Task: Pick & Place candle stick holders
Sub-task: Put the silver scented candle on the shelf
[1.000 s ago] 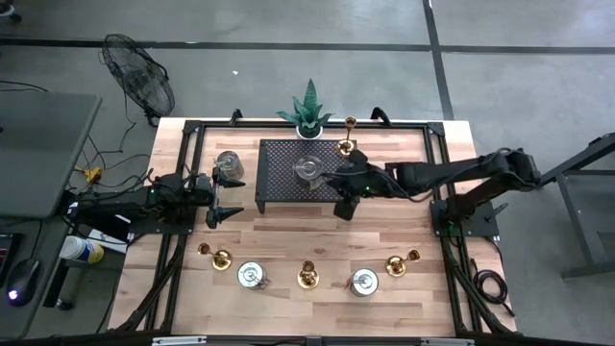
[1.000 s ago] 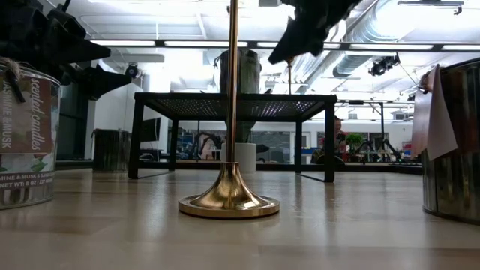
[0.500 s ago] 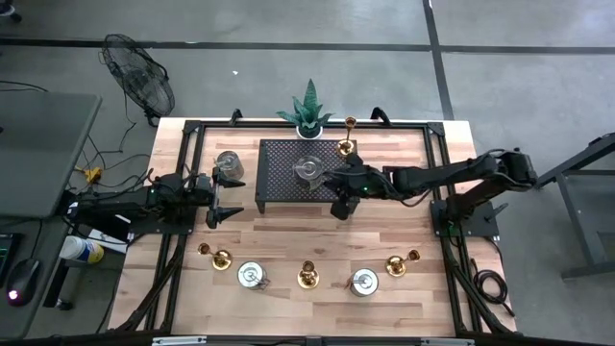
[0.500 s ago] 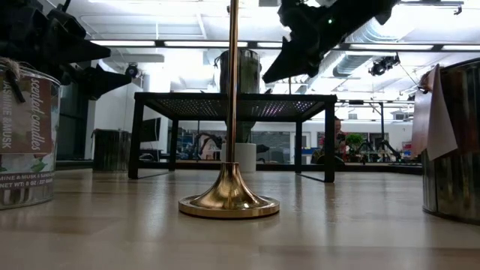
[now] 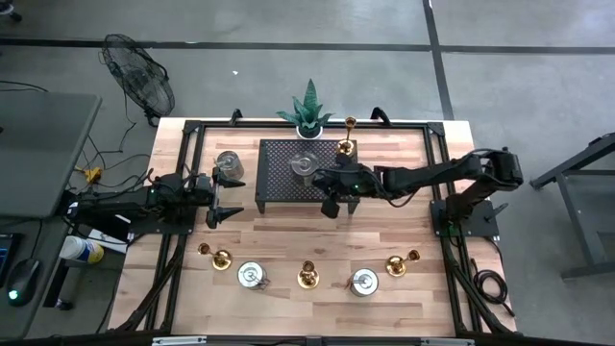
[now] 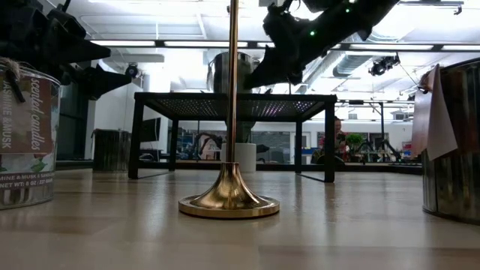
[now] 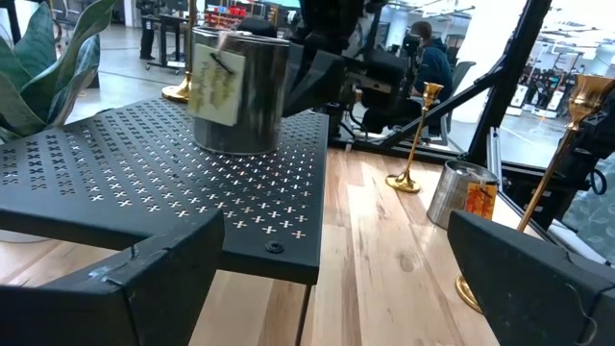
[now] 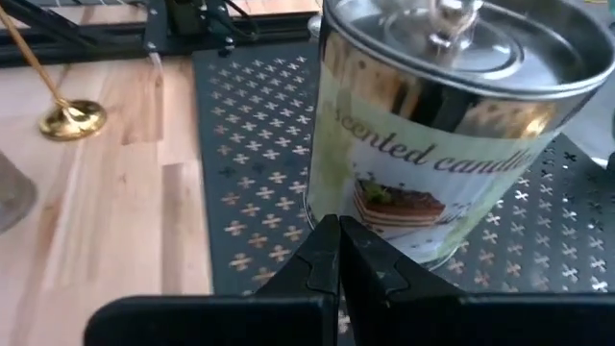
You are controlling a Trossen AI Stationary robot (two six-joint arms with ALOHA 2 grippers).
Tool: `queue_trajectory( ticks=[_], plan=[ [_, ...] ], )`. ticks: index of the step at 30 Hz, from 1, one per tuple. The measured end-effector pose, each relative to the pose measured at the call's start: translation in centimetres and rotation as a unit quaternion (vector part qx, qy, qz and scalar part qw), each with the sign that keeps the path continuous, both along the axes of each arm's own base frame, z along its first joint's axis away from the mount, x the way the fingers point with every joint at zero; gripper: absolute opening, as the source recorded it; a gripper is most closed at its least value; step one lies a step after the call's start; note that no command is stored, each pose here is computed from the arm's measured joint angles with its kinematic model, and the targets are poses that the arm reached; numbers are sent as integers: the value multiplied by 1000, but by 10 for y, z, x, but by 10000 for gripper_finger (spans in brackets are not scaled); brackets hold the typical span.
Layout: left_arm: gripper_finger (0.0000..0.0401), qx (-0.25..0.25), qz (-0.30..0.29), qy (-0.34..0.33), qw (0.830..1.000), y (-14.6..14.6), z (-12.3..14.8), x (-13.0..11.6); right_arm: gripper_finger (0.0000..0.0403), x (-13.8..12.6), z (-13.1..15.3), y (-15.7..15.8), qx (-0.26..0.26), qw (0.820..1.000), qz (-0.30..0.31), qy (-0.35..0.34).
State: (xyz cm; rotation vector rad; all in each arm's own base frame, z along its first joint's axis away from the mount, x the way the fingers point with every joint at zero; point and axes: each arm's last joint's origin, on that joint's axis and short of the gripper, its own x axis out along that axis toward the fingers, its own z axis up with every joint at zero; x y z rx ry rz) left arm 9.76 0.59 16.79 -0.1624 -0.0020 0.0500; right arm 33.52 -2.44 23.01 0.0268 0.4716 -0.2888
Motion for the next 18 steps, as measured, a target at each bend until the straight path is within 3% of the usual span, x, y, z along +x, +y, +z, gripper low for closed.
queue_trajectory(
  ticks=[18],
  plan=[
    [392,0,0,0,1000,0,0,0,0,40,17,-38,-26,999,38,-19]
  ],
)
